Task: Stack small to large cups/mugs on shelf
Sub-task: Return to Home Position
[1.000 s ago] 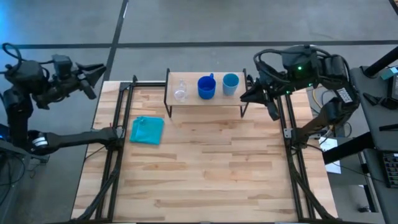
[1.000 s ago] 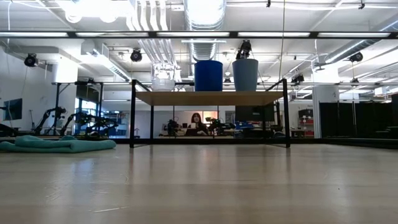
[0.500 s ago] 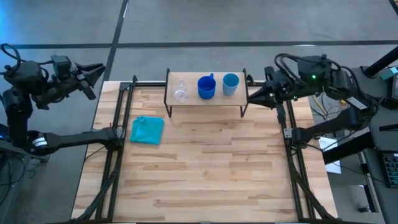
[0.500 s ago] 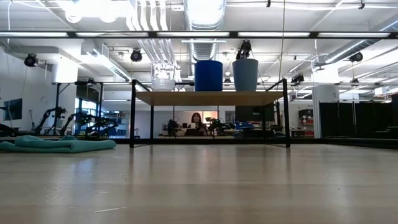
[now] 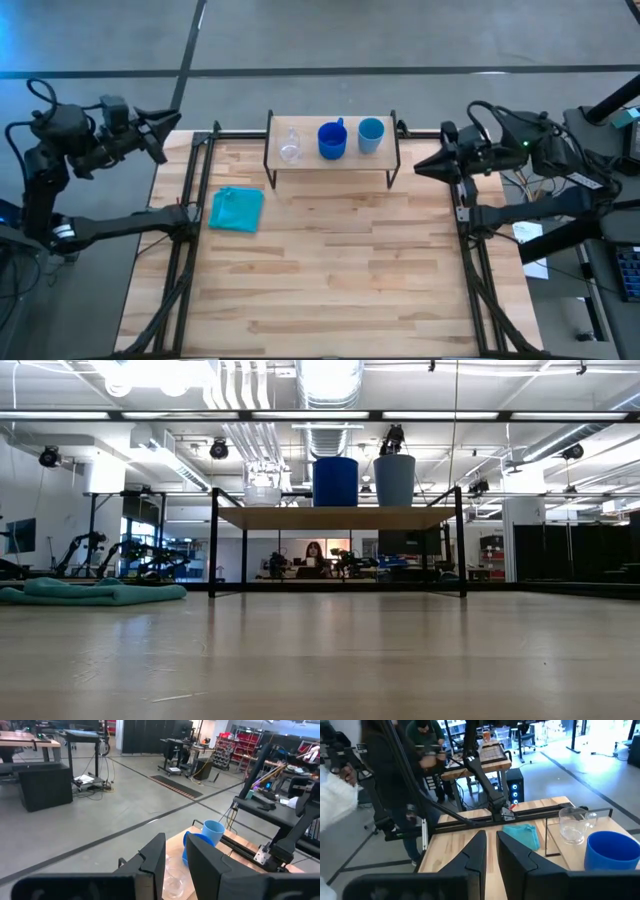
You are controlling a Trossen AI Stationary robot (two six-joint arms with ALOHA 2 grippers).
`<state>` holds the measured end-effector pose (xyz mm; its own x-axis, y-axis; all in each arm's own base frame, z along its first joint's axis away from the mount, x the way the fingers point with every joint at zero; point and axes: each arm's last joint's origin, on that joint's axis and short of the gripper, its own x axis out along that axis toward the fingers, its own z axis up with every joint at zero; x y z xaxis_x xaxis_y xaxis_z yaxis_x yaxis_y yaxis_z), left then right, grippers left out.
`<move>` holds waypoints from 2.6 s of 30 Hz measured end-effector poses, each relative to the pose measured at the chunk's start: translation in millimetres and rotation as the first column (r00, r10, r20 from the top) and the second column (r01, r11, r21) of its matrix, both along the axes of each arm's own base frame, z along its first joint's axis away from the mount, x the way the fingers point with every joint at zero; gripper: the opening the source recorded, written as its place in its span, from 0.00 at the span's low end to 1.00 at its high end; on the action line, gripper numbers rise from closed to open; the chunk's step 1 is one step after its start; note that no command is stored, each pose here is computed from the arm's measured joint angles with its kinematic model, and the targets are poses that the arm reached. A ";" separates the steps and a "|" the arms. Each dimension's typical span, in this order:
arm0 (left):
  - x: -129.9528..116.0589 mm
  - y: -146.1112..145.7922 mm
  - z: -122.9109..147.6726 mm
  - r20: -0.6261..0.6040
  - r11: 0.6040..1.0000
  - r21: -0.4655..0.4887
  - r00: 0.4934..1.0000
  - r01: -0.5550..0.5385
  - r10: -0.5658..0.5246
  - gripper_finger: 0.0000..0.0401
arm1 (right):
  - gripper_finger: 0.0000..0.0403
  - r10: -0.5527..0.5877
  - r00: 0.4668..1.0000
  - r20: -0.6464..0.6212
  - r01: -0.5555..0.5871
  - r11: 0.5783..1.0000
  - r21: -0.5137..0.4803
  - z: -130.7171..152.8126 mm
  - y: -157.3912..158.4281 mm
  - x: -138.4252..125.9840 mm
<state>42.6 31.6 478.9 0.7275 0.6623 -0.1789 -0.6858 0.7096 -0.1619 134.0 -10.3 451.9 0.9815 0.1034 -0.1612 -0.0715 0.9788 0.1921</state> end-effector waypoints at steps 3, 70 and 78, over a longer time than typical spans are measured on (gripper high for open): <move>-1.8 -1.0 -2.6 0.017 1.000 -0.015 1.000 -0.005 0.005 0.16 | 0.10 -0.003 1.000 0.021 0.002 1.000 0.014 -6.4 0.8 -6.2; -10.5 -6.2 -202.9 0.181 0.989 -0.148 0.982 -0.017 0.044 0.16 | 0.10 -0.070 0.960 0.270 0.024 0.985 0.171 -185.2 3.5 -37.6; 3.5 1.9 -226.1 0.183 0.994 -0.112 0.983 -0.015 0.035 0.16 | 0.10 -0.069 0.936 0.344 0.011 0.986 0.167 -222.1 2.6 -30.7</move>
